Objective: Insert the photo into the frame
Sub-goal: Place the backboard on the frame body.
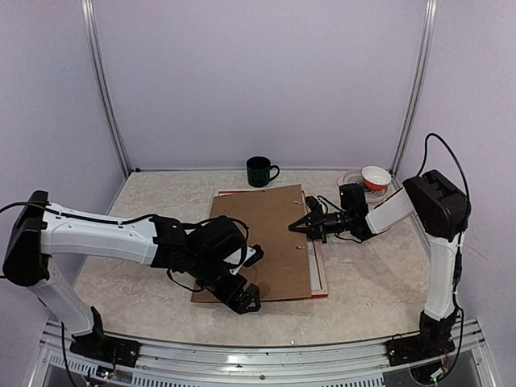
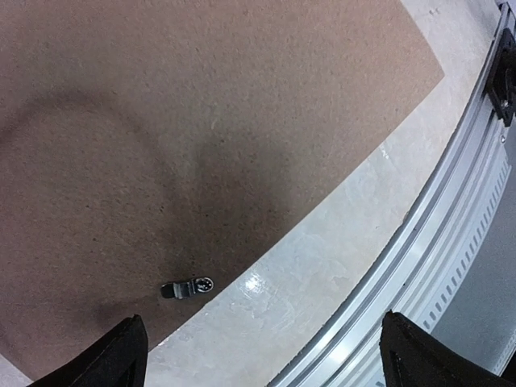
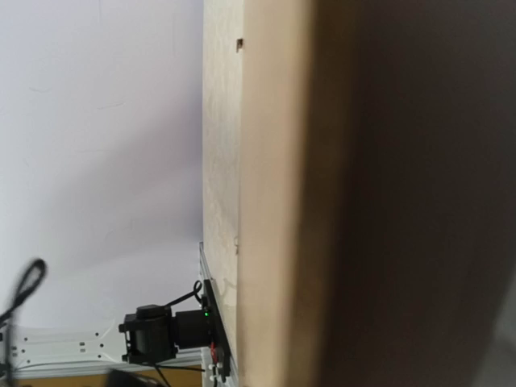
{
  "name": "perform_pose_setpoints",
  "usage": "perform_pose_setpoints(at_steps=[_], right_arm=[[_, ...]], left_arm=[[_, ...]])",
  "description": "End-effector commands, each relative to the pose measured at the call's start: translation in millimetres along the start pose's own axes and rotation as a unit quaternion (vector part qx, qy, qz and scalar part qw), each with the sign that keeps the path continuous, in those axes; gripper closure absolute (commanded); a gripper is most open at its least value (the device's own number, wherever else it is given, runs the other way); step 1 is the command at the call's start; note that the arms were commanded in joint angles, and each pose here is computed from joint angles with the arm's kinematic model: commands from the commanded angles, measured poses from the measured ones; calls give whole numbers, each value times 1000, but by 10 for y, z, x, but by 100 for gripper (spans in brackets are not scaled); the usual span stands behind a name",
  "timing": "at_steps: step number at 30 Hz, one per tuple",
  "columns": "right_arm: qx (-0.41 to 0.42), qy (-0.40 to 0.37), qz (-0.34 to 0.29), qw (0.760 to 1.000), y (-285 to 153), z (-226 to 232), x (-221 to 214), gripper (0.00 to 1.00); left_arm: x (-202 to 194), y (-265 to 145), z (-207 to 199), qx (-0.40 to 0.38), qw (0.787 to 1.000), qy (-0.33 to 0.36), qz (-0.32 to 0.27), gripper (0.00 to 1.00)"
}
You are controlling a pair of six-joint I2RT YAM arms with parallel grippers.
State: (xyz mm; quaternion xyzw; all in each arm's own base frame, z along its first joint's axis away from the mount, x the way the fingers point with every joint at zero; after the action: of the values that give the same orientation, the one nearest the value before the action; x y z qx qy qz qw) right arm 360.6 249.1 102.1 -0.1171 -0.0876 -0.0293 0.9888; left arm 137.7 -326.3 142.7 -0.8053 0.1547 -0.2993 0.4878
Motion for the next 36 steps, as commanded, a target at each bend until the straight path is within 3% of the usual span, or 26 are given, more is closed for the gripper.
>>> perform_pose_setpoints(at_steps=[1, 9, 14, 20, 36], right_arm=[[6, -5, -16, 1000, -74, -51, 24, 100], [27, -8, -23, 999, -147, 49, 48, 100], [51, -13, -32, 998, -232, 175, 80, 100], [55, -20, -32, 998, -273, 250, 115, 100], [-28, -47, 7, 998, -364, 141, 386, 100]], left_arm=[[256, -461, 79, -4, 996, -16, -92, 1], [376, -972, 772, 74, 967, -135, -203, 1], [313, -1012, 1209, 119, 941, -213, -236, 1], [264, -845, 1535, 143, 919, -271, -248, 1], [298, -651, 1672, 151, 910, -301, -243, 1]])
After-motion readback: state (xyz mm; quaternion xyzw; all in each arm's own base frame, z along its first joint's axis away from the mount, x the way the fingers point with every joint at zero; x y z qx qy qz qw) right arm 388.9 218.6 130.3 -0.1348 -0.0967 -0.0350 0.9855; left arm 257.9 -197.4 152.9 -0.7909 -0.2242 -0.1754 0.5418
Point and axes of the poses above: each gripper's point midway between its finger pads, its own y axis out along the fingers, its own z axis along the line the jaws close on, x = y × z, the point moved 7 cm from there along -y, back along the fingers, and after that the axes turned 4 degrees about -y, right-handed, at the moved point
